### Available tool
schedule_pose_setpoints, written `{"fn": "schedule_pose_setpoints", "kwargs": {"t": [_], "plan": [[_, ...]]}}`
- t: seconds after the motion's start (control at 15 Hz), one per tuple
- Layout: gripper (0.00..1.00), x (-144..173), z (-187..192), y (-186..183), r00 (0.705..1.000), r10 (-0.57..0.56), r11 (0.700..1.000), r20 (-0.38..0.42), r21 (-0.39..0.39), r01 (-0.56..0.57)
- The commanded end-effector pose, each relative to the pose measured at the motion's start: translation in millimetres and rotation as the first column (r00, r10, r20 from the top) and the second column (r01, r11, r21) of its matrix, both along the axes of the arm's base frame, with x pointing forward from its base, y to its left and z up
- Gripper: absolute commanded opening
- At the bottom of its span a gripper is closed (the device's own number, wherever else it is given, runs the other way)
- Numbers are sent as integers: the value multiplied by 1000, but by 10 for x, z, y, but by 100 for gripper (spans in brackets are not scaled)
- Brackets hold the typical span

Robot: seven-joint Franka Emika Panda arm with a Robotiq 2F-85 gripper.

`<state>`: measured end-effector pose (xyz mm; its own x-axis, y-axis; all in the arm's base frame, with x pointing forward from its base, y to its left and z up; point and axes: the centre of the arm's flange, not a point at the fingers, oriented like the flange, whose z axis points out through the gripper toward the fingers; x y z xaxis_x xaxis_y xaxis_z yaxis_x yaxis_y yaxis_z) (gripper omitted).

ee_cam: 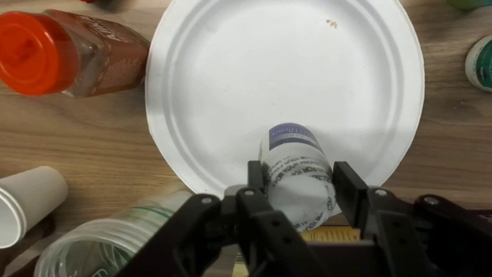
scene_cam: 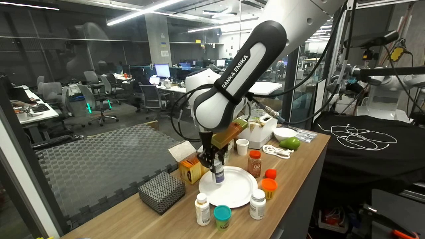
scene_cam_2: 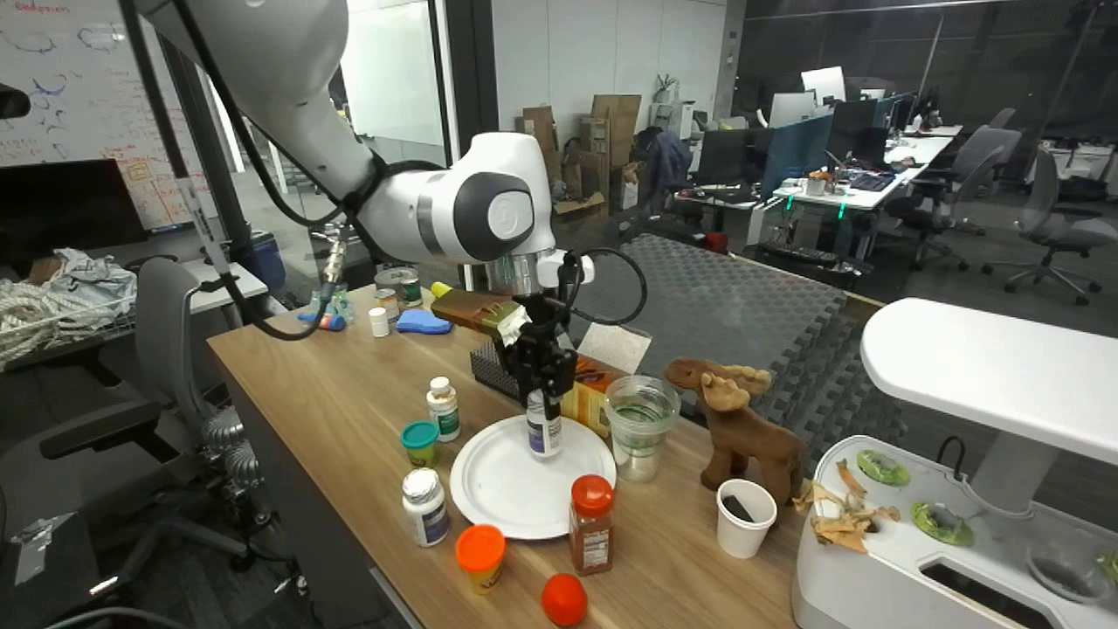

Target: Put the left clear cup in the clear cup near the moose, then put the bottles and orange plushie surrounding the white plate on the white plate

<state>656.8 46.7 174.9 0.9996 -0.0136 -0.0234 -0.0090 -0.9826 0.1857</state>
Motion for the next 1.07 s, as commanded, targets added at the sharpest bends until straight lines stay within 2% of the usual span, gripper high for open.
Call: {"fn": "schedule_pose_setpoints", "kwargs": {"t": [0.0,0.4,0.93,1.0], "plan": [[24,63,10,-144,996,-81,996,31,44,79],[24,173,-60,-313,979,-201,972,37,131,195],[24,303,-130,-527,944,-325,941,57,120,317],[74,310,-123,-543,941,-333,939,61,118,324]]}}
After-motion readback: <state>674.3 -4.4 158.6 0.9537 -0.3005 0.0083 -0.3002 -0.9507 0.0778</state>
